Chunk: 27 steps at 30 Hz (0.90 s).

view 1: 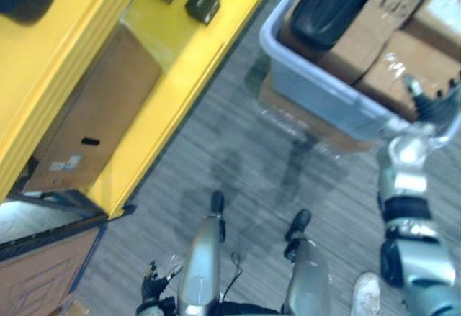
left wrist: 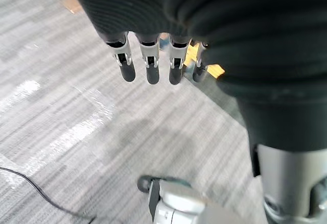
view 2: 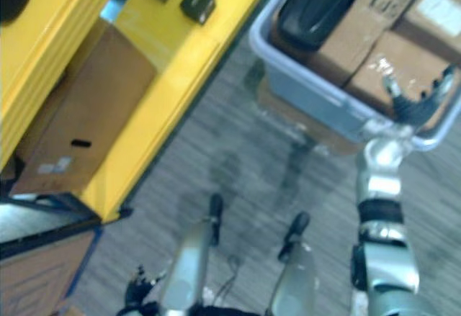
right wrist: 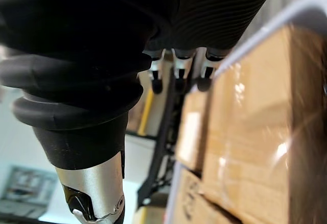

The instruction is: Walk over and take plastic housings, then place them on the shelf

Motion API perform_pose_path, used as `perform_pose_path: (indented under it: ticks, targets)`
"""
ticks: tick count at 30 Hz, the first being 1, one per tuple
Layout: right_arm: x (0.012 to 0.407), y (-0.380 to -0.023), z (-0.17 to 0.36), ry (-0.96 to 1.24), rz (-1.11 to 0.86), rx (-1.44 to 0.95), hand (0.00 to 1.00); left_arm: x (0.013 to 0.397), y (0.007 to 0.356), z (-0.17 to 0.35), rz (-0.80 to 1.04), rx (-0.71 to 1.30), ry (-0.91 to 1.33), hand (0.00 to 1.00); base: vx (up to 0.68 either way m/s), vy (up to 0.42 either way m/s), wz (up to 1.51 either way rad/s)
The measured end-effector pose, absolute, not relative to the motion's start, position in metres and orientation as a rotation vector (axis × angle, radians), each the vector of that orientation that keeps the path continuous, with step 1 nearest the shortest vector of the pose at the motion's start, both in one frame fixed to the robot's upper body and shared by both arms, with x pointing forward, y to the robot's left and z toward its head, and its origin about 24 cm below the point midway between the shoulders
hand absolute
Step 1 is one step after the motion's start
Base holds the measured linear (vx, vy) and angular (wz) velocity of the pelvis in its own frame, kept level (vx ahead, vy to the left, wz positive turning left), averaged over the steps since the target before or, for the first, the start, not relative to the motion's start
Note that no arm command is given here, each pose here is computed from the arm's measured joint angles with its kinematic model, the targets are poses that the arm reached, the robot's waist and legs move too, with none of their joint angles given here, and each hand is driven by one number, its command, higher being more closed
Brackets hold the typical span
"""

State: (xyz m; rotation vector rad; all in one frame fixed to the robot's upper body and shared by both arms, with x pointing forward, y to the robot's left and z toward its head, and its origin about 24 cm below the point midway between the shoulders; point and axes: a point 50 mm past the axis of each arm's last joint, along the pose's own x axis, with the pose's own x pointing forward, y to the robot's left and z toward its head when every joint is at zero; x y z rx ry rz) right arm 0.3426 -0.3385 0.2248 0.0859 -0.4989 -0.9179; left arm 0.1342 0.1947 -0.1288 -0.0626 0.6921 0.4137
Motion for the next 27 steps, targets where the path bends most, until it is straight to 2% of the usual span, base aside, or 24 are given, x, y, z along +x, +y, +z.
perform_pose_path:
  ticks: [5, 16, 20, 27]
  targets:
    - [0.343, -0.348, 0.256, -0.555, -0.930, 0.105, 0.00, 0.136, 0.188, -0.129, 0.377, -0.109, 0.683, 0.00, 0.01, 0.022, 0.22]
    - [0.343, -0.337, 0.318, -0.700, -0.883, 0.071, 0.00, 0.135, 0.182, -0.131, 0.315, -0.175, 0.681, 0.00, -0.02, 0.012, 0.06]
    - [0.340, -0.342, 0.330, -0.675, -0.956, 0.080, 0.00, 0.135, 0.181, -0.131, 0.296, -0.181, 0.679, 0.00, -0.03, 0.002, 0.03]
    - [0.337, -0.366, 0.323, -0.487, -1.132, 0.110, 0.00, 0.131, 0.171, -0.135, 0.231, -0.196, 0.703, 0.00, -0.02, 0.000, 0.03]
